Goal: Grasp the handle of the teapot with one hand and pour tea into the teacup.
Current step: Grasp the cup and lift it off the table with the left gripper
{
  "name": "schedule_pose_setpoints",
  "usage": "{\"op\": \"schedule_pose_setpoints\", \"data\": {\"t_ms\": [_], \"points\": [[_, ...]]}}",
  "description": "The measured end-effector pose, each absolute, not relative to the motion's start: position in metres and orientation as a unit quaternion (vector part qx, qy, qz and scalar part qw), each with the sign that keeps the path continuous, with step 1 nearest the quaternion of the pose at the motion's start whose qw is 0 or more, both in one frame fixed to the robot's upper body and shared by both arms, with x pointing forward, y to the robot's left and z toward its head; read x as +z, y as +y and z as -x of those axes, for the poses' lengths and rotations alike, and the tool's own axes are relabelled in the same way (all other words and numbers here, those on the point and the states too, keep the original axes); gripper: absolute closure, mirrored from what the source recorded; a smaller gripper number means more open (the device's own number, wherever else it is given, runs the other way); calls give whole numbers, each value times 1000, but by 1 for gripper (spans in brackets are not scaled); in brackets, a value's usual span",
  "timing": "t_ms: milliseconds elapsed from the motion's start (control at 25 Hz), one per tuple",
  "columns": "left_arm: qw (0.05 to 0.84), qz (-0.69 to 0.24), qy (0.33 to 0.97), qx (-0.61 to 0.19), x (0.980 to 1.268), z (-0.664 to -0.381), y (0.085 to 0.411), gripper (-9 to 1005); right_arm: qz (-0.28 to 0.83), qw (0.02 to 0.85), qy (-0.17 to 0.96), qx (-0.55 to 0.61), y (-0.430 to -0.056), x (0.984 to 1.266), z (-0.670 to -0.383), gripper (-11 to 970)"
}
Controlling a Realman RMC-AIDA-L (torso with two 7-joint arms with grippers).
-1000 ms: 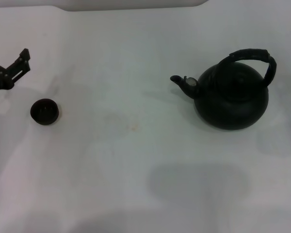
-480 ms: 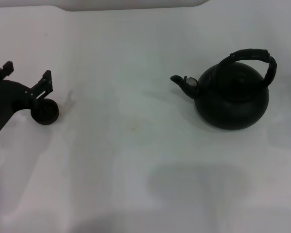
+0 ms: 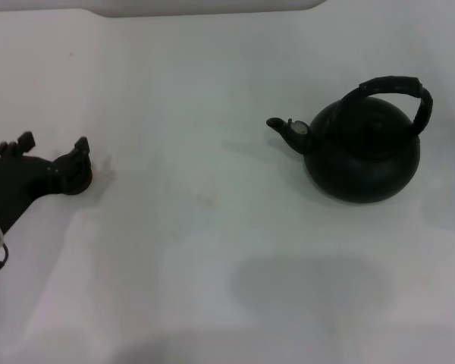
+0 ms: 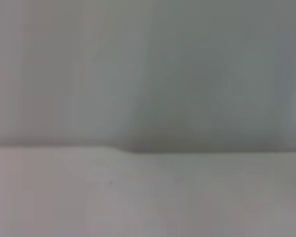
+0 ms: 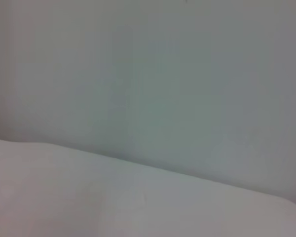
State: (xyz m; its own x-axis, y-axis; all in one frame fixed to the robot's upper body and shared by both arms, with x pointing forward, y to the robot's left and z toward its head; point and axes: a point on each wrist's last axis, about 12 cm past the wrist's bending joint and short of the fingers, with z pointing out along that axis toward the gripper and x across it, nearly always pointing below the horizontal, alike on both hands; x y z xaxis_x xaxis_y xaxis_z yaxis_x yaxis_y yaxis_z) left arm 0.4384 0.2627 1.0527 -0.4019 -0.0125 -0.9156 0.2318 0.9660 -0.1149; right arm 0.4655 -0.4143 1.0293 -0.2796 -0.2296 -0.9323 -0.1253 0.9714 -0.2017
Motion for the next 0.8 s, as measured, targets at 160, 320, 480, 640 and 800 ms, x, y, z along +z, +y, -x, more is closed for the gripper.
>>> {"op": "schedule_pose_setpoints", "data": {"t_ms": [160, 320, 480, 640, 800], "points": [[530, -56, 838, -118, 1044, -438, 264, 120, 111, 590, 799, -44, -414, 1030, -466, 339], [523, -55, 842, -124, 1040, -440, 264, 113, 113, 591, 797, -44, -414, 1030, -468, 339], [519, -56, 844, -125, 1036, -442, 263, 113, 114, 593, 796, -43, -412, 1031, -470, 339], [515, -50, 846, -129, 1034, -444, 263, 113, 114, 593, 796, -42, -412, 1031, -470, 340], [509, -50, 849, -134, 1031, -448, 263, 113, 115, 595, 795, -41, -411, 1032, -471, 340]]}}
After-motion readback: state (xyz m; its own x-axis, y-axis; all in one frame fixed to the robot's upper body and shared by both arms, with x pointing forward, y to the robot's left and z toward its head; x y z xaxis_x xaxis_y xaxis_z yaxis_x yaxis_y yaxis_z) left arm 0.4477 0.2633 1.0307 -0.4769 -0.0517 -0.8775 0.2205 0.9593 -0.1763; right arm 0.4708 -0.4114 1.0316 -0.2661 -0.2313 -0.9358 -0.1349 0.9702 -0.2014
